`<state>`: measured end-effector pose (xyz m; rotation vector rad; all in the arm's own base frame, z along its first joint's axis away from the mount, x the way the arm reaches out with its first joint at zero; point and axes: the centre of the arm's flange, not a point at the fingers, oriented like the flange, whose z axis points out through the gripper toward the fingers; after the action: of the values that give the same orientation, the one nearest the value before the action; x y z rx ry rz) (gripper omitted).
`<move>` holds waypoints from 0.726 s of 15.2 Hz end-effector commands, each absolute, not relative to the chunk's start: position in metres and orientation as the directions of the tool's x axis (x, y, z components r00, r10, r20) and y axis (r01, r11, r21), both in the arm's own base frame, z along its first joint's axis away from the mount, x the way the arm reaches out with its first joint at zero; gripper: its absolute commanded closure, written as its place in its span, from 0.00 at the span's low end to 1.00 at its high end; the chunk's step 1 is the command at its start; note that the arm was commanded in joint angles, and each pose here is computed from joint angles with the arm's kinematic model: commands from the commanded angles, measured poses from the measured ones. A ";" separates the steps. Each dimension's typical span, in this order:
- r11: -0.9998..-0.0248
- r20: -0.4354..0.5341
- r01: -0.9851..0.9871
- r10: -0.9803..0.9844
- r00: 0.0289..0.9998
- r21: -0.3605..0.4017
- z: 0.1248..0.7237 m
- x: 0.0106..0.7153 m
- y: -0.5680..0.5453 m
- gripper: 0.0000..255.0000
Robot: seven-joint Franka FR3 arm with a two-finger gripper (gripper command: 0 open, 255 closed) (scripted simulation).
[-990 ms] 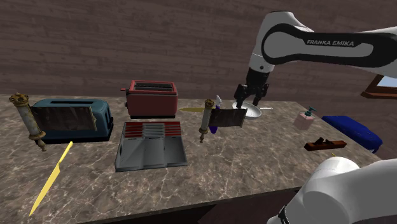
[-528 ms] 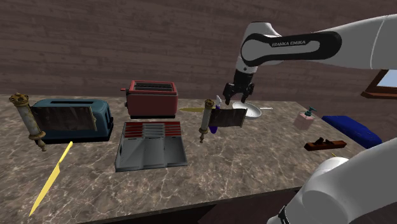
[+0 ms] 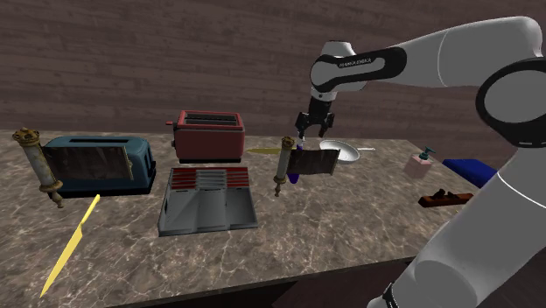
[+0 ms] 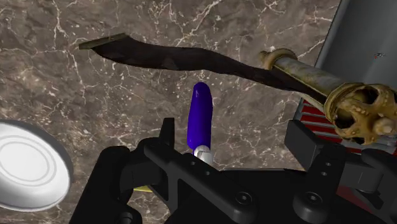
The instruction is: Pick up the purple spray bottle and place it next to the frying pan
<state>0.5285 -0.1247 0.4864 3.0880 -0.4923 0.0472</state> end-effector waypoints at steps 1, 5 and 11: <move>-0.946 0.034 -0.323 -0.322 0.946 0.008 0.476 0.550 -0.138 0.00; -0.939 0.039 -0.345 -0.345 0.938 0.003 0.459 0.592 -0.162 0.00; -0.939 0.039 -0.345 -0.345 0.938 0.003 0.427 0.593 -0.163 0.00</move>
<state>0.5931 -0.1619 0.4330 3.0823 -0.5489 0.0583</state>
